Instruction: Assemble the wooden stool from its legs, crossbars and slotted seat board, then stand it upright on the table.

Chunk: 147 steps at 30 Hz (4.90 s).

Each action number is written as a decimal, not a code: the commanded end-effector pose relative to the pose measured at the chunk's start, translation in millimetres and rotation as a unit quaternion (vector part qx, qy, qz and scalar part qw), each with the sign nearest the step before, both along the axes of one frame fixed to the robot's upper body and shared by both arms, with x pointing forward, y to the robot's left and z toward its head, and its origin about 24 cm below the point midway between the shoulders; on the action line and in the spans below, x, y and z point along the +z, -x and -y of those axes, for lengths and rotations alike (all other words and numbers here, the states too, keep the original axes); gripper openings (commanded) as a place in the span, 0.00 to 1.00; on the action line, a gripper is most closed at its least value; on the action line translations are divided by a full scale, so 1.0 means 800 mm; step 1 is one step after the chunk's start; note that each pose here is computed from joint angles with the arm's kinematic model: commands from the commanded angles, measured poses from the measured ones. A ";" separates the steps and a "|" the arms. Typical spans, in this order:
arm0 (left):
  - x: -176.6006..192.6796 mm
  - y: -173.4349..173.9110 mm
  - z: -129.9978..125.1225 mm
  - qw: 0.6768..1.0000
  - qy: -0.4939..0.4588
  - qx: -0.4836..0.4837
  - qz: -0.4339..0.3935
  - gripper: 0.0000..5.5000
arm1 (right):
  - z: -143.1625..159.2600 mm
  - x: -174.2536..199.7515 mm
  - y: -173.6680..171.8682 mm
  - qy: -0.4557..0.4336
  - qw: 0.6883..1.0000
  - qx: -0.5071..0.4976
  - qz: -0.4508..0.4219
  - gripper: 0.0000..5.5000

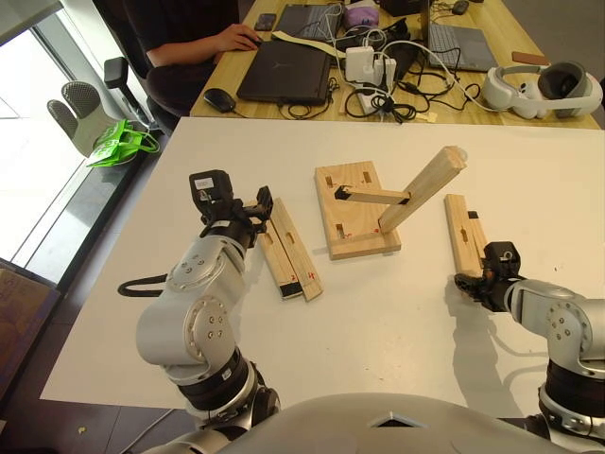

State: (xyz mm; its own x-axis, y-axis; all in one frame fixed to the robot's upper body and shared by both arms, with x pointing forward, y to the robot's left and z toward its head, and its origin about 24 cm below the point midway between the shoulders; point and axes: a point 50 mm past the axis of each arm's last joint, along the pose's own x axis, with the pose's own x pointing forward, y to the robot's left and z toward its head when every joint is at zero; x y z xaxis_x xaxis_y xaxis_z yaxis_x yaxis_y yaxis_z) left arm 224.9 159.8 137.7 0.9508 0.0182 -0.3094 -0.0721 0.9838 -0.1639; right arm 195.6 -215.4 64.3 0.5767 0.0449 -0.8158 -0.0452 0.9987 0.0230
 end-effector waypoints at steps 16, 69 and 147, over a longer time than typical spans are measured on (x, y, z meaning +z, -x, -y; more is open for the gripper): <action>0.005 -0.012 -0.002 1.000 0.003 -0.008 0.012 0.60 | -0.052 0.069 -0.068 -0.082 0.961 0.019 0.262 0.37; 0.072 -0.060 0.025 0.979 0.168 -0.076 0.082 0.60 | -0.086 0.237 -0.142 -0.216 0.801 0.089 0.551 0.37; 0.139 -0.033 0.088 0.536 0.841 -0.063 0.043 0.60 | -0.164 0.231 -0.136 -0.424 0.733 0.230 0.480 0.37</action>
State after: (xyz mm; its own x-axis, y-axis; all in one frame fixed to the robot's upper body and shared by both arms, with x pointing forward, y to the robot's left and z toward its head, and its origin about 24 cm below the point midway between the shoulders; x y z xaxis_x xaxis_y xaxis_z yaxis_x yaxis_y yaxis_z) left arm 254.9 98.4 239.9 0.9394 -0.2725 0.2081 0.0464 -0.5001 -0.8647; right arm 301.7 -82.7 252.9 0.6010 0.6811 0.4182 -0.7985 0.4897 0.3500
